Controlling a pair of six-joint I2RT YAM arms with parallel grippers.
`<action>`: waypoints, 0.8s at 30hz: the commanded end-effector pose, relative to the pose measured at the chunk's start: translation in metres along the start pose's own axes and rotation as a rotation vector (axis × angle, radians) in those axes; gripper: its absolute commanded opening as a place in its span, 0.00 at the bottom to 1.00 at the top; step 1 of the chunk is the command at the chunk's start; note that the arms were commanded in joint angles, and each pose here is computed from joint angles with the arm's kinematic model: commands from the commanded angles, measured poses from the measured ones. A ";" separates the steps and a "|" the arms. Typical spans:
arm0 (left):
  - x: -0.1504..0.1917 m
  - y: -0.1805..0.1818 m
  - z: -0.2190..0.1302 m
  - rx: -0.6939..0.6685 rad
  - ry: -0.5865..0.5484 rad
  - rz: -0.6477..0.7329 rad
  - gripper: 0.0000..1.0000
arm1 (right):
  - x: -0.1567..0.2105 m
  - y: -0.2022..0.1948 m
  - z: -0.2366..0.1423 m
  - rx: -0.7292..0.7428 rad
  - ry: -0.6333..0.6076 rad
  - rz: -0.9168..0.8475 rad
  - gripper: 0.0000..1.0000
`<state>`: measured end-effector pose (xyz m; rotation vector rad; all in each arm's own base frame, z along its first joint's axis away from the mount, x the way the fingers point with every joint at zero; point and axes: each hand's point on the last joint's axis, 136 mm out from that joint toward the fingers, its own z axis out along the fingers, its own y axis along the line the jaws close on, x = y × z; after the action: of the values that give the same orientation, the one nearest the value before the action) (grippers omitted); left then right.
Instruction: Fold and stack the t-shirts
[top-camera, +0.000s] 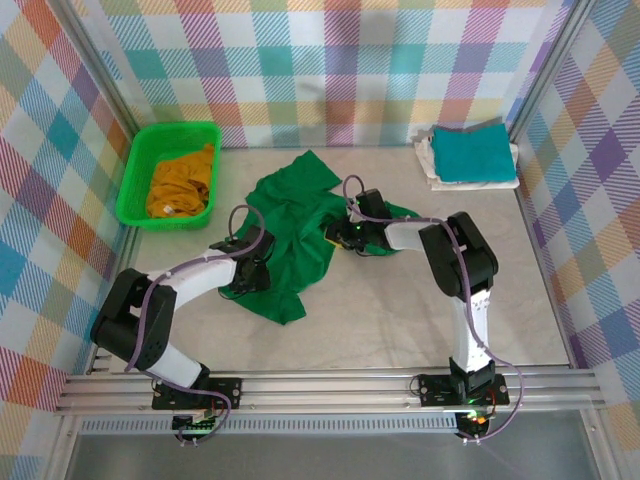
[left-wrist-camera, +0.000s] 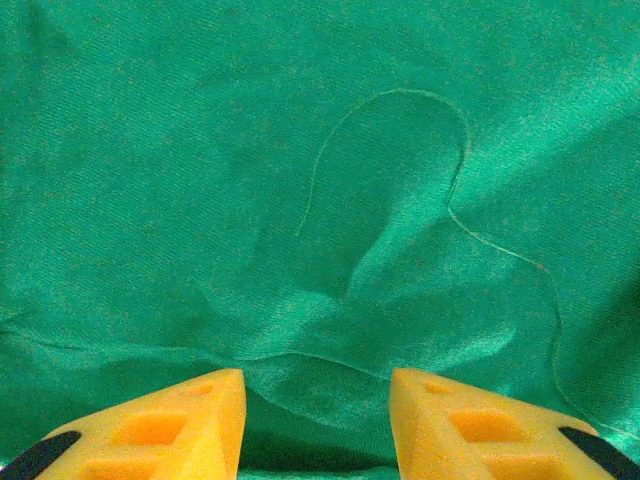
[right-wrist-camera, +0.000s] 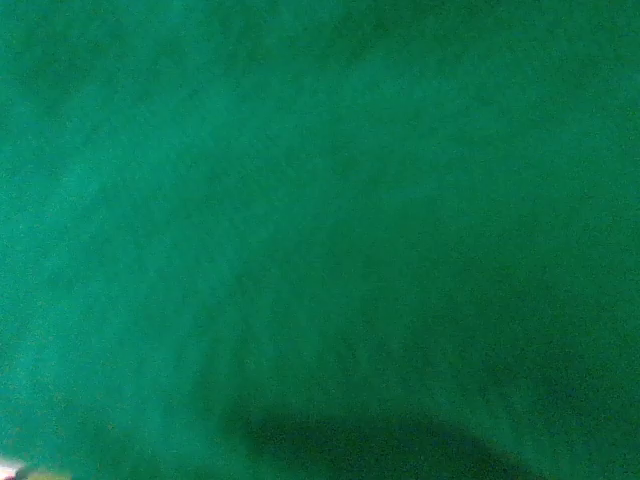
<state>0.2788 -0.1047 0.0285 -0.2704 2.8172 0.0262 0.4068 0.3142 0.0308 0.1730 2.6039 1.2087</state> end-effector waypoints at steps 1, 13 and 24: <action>-0.004 0.007 -0.004 -0.019 -0.022 -0.024 0.43 | -0.011 0.011 0.003 -0.026 -0.034 -0.006 0.10; -0.005 0.012 -0.003 -0.038 -0.040 -0.029 0.42 | 0.017 -0.019 -0.032 0.209 -0.012 -0.134 0.01; -0.006 0.008 0.001 -0.027 -0.035 -0.036 0.42 | 0.015 -0.015 0.002 0.262 0.033 -0.152 0.22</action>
<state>0.2821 -0.1013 0.0330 -0.2807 2.7881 0.0427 0.3918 0.3073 0.0262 0.0175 2.6991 0.8858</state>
